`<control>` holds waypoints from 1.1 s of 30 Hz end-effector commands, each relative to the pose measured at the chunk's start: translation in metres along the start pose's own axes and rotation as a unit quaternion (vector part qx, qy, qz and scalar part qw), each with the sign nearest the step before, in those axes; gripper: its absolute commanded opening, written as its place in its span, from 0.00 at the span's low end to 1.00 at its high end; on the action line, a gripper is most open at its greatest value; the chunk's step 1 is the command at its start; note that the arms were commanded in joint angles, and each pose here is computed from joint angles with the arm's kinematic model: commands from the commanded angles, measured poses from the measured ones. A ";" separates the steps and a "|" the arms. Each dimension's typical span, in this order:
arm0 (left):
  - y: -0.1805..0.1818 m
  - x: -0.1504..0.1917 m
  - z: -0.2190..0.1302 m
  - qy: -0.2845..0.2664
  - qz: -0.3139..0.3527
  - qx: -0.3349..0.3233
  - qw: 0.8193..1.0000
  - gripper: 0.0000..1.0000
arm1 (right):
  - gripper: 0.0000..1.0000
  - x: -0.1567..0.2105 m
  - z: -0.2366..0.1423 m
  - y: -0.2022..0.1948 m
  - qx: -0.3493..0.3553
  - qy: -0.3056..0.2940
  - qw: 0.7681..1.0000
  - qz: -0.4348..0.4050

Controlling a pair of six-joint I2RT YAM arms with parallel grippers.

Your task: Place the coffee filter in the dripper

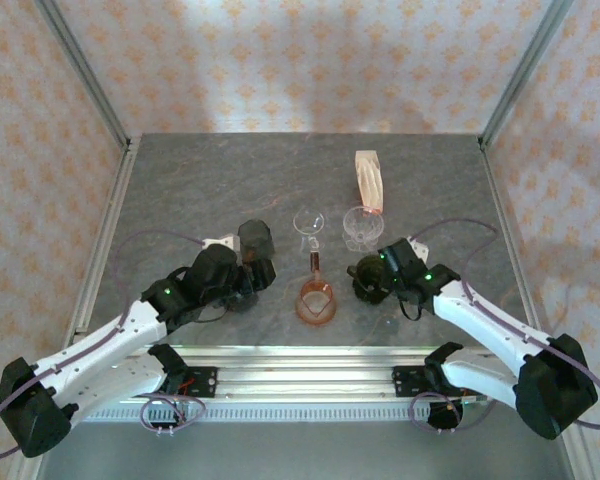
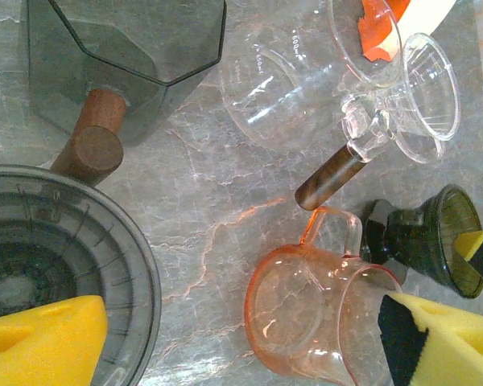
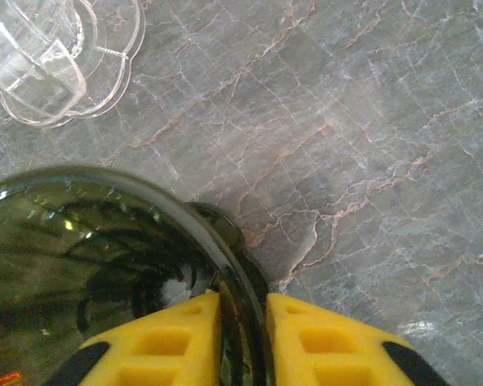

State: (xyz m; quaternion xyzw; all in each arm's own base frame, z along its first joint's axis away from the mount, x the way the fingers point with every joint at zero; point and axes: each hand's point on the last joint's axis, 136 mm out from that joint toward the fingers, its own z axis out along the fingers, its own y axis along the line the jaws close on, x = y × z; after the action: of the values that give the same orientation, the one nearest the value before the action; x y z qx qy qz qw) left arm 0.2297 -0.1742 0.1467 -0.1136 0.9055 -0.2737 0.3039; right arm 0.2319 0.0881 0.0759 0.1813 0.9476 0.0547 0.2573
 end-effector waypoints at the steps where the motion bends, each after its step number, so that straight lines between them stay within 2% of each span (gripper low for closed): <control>1: -0.014 -0.012 -0.005 -0.022 0.007 0.011 1.000 0.89 | 0.04 -0.001 -0.001 -0.005 0.011 -0.010 1.000 -0.006; 2: -0.014 -0.012 -0.005 -0.021 0.007 0.011 1.000 0.89 | 0.00 -0.002 -0.002 -0.005 0.012 -0.011 1.000 -0.008; 8: -0.022 -0.014 -0.011 -0.020 0.005 0.023 1.000 0.89 | 0.00 -0.023 -0.034 0.003 -0.010 -0.038 0.999 -0.028; 15: -0.030 -0.021 -0.025 -0.028 0.010 0.037 0.999 0.90 | 0.00 -0.041 -0.088 0.037 -0.106 -0.047 0.992 -0.058; 21: -0.033 -0.031 -0.043 -0.050 0.025 0.041 0.998 0.93 | 0.00 -0.026 -0.122 0.079 -0.210 -0.024 0.975 -0.074; 23: -0.032 -0.033 -0.046 -0.056 0.029 0.037 0.997 0.99 | 0.00 -0.020 -0.132 0.094 -0.232 -0.019 0.969 -0.087; 33: -0.030 -0.031 -0.045 -0.053 0.027 0.036 0.998 0.99 | 0.00 0.015 -0.133 0.151 -0.252 0.011 0.955 -0.156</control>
State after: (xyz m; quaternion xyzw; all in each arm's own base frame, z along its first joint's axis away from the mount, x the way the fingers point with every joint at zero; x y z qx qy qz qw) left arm 0.2281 -0.1720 0.2034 -0.0971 0.8802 -0.3017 0.3533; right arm 0.1916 0.2192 0.1969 -0.0479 0.9334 0.2369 0.2653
